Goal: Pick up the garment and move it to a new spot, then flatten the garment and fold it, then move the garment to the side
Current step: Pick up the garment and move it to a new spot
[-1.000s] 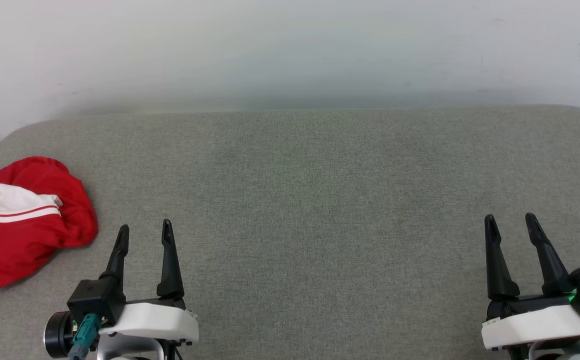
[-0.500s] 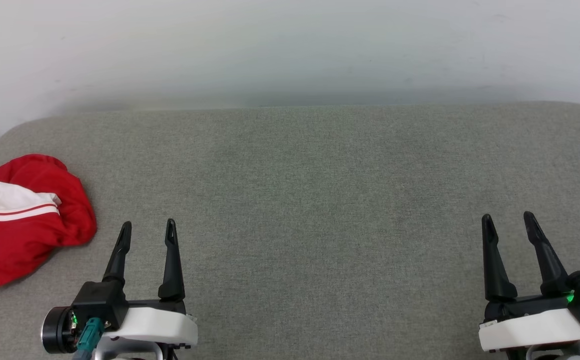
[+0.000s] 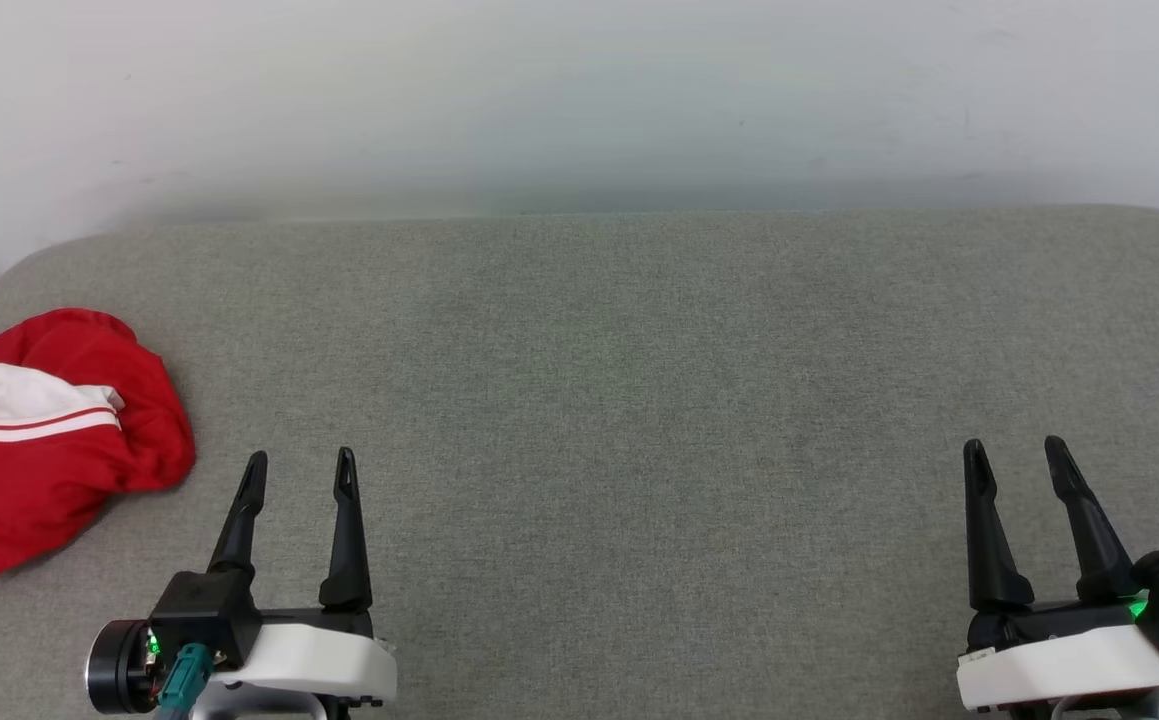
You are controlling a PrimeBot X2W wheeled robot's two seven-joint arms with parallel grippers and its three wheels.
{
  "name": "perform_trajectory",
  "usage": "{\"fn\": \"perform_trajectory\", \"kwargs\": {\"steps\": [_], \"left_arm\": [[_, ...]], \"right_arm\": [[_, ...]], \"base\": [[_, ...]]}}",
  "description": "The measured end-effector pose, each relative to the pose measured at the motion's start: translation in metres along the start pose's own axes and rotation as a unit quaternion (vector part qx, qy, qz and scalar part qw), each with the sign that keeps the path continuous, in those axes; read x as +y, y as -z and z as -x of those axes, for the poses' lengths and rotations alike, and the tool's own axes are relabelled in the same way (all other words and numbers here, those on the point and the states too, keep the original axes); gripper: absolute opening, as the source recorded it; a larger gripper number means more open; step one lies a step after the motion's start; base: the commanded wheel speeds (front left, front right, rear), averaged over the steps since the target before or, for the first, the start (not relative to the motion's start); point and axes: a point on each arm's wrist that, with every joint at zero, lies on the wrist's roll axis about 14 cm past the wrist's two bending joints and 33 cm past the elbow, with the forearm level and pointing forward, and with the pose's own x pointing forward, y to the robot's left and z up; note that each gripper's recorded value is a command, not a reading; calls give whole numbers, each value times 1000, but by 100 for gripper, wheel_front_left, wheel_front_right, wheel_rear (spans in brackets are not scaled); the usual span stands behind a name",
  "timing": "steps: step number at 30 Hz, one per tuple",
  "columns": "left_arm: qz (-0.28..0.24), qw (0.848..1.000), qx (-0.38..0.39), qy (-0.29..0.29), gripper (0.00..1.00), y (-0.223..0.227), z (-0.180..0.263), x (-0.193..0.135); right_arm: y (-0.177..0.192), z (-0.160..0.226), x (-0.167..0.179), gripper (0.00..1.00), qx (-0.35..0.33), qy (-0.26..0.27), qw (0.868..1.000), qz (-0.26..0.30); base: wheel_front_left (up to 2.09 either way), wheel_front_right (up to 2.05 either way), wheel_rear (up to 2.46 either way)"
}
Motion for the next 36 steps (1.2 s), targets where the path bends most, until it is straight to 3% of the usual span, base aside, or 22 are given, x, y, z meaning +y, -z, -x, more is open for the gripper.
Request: {"fn": "perform_trajectory", "kwargs": {"steps": [14, 36], "left_arm": [[-3, 1000, 4, -13, 100, 2, 2, 8], [-31, 985, 6, -169, 100, -11, 53, 100]], "right_arm": [[7, -6, 7, 100, 9, -11, 1000, -3], [48, -47, 101, 100, 45, -151, 987, -13]], "base": [[0, 0, 0], [0, 0, 0]]}}
